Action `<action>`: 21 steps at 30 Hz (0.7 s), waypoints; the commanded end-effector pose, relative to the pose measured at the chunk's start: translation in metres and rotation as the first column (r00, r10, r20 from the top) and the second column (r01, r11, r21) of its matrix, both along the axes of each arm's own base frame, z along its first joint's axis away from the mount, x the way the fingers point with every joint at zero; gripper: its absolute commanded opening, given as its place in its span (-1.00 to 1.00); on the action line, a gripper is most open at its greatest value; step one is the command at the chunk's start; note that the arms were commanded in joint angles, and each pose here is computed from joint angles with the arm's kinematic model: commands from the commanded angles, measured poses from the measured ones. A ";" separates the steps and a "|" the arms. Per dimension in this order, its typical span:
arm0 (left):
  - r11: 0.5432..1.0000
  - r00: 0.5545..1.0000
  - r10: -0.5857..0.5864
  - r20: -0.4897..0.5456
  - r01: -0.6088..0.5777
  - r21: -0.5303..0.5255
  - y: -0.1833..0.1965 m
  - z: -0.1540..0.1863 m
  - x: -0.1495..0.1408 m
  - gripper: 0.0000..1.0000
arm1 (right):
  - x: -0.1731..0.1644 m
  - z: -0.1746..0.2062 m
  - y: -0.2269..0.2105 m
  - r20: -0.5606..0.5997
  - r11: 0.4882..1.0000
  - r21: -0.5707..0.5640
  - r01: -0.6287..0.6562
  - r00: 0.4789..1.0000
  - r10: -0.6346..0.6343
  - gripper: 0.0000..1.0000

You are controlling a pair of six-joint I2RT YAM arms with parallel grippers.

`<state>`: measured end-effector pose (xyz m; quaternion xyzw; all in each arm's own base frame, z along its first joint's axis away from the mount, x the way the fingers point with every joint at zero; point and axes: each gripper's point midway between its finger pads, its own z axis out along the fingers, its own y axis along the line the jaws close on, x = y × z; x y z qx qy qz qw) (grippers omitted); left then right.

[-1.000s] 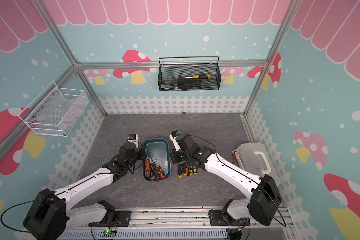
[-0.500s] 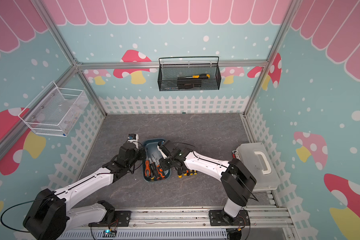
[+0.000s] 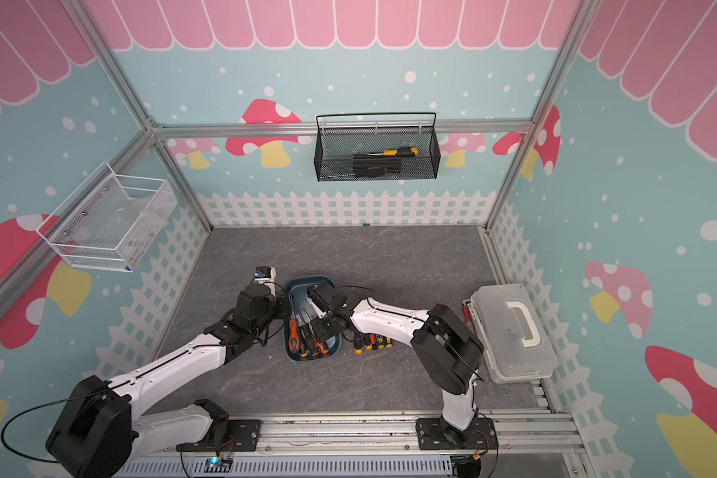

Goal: Take out the screwdriver from the storage box
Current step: Pick up the screwdriver from the storage box.

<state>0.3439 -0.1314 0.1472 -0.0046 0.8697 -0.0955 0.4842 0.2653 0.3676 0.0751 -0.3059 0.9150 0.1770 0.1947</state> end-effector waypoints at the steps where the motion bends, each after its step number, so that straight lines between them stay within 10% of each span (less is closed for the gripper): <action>1: 1.000 0.999 -0.009 0.043 0.010 -0.025 -0.005 0.019 0.007 -1.00 | 0.000 -0.002 0.005 -0.002 1.000 -0.012 -0.016 1.000 0.016 -0.37; 21: 0.999 0.999 -0.004 0.046 0.006 -0.037 -0.004 0.017 0.004 -1.00 | 0.000 -0.035 0.005 -0.054 0.996 -0.090 -0.009 0.999 0.004 -0.37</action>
